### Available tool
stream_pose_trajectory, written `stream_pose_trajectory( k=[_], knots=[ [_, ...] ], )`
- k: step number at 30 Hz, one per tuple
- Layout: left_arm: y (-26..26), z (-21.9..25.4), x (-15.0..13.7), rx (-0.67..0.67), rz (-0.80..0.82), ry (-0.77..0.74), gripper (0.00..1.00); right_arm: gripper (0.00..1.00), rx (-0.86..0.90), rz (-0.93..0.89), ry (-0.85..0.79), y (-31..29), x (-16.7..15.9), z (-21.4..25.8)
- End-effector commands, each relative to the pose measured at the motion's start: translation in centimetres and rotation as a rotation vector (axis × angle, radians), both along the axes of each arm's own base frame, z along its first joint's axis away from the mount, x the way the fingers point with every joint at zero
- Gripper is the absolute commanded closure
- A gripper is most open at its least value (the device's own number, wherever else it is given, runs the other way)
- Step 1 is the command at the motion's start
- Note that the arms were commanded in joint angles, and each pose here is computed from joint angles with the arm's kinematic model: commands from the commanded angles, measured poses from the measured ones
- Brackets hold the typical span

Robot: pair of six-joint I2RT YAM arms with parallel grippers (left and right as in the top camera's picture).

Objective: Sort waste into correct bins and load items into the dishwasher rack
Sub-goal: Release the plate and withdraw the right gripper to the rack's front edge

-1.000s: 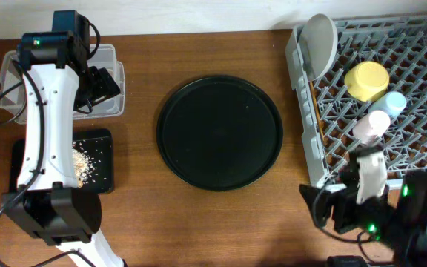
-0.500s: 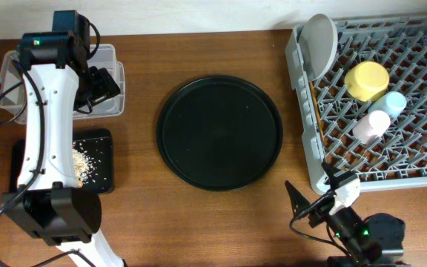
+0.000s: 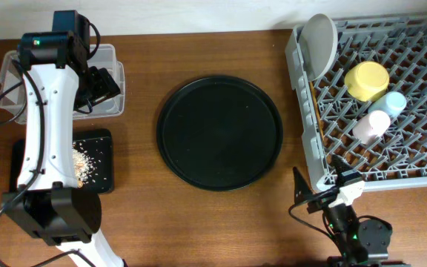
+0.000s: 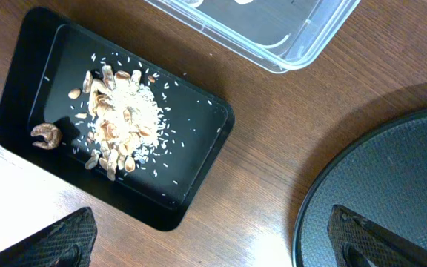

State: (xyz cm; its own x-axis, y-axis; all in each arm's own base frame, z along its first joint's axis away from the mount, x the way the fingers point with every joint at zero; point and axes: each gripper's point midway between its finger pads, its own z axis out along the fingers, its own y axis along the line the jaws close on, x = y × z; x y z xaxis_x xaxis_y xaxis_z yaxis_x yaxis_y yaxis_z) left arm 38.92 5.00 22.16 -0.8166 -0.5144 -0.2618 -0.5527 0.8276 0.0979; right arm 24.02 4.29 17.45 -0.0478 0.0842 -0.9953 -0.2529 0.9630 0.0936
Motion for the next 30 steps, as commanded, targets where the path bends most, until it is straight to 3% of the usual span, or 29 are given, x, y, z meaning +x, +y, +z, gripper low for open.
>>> stream_pose_trajectory(
  k=[1,10,16,30],
  knots=[
    [0.2,0.0,0.0,0.003,0.009,0.000,0.01,0.02,0.047,-0.149,0.025,-2.4,0.5,-0.9],
    [0.2,0.0,0.0,0.003,0.009,0.000,0.01,0.02,0.034,-0.279,0.057,-4.6,0.6,-1.9],
    [0.2,0.0,0.0,0.003,0.009,0.000,0.01,0.02,-0.043,-0.271,0.048,-4.6,0.6,-1.9],
    [0.2,0.0,0.0,0.003,0.009,0.000,0.01,0.02,-0.040,-0.265,0.048,-4.5,0.6,-1.9]
  ],
)
